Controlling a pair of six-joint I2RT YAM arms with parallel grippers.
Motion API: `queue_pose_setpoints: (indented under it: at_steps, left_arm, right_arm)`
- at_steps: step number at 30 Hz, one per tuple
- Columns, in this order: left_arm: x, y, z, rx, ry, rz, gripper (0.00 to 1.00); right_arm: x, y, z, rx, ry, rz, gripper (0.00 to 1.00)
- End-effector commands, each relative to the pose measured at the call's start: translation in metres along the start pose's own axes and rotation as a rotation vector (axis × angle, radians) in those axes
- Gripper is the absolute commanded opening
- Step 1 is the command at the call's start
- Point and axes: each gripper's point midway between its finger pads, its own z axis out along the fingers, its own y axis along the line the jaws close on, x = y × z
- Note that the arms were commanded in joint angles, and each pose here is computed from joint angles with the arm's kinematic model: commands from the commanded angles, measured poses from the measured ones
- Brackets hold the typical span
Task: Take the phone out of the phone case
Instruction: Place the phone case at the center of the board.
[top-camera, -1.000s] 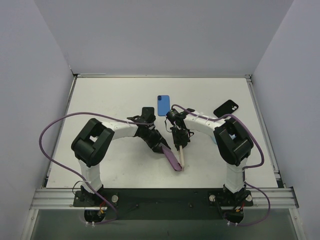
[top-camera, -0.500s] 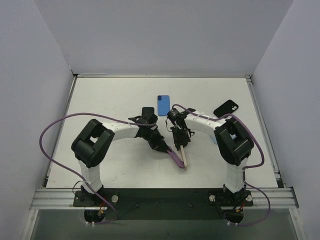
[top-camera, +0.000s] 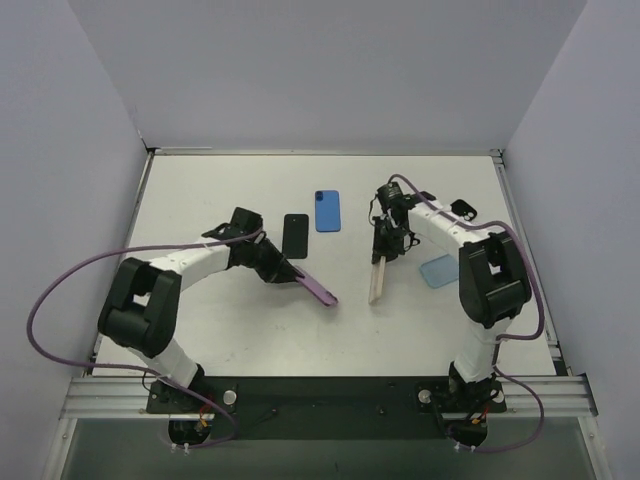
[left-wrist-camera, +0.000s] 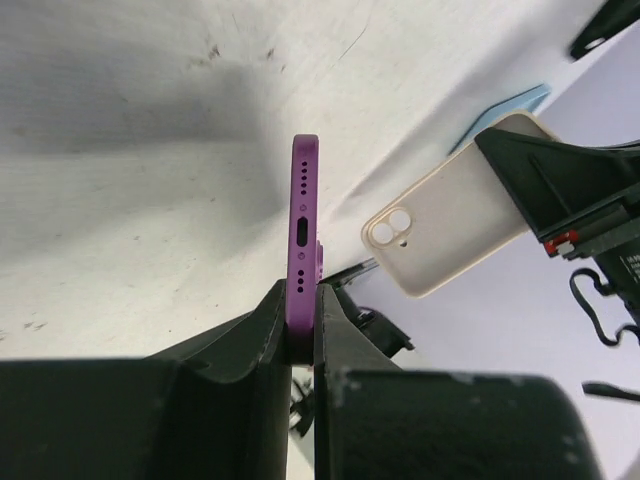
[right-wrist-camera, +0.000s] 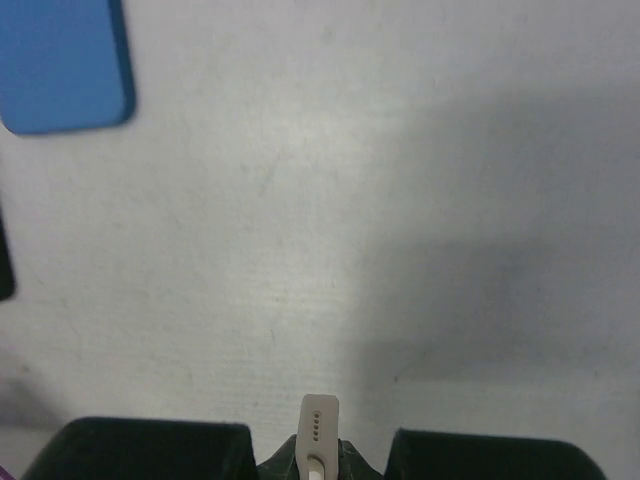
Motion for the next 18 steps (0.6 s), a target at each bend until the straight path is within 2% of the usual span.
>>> queue_pose_setpoints:
  at_steps: [1, 6, 8, 9, 10, 11, 13, 14, 18]
  left_arm:
    - [-0.021, -0.030, -0.045, 0.189, -0.072, 0.113, 0.00]
    - [-0.047, -0.029, -0.070, 0.204, -0.110, 0.178, 0.00]
    - [-0.066, -0.031, -0.085, 0.214, -0.156, 0.211, 0.00]
    - [-0.071, -0.027, -0.089, 0.207, -0.163, 0.207, 0.00]
    - [-0.079, -0.027, -0.094, 0.215, -0.178, 0.217, 0.00]
    - [-0.093, -0.026, -0.104, 0.233, -0.214, 0.244, 0.00]
    - [-0.108, -0.025, -0.113, 0.251, -0.245, 0.283, 0.00]
    - [-0.114, -0.023, -0.117, 0.267, -0.252, 0.335, 0.00]
    - [-0.157, -0.004, -0.136, 0.225, -0.332, 0.356, 0.00]
  right_arm:
    - [-0.068, 0.004, -0.024, -0.154, -0.145, 0.124, 0.00]
    - [-0.118, 0.003, -0.014, -0.305, -0.206, 0.285, 0.00]
    - [-0.129, -0.012, -0.011, -0.263, -0.231, 0.326, 0.21]
    - [-0.134, -0.028, -0.011, -0.184, -0.261, 0.351, 0.29]
    - [-0.130, -0.036, -0.014, -0.142, -0.262, 0.366, 0.47]
    - [-0.129, -0.046, -0.016, -0.102, -0.274, 0.384, 0.54]
    - [-0.126, -0.068, -0.026, -0.006, -0.307, 0.410, 0.87]
    - [-0.122, -0.080, -0.028, 0.036, -0.310, 0.426, 0.88]
    - [-0.103, -0.111, -0.046, 0.158, -0.344, 0.463, 0.89]
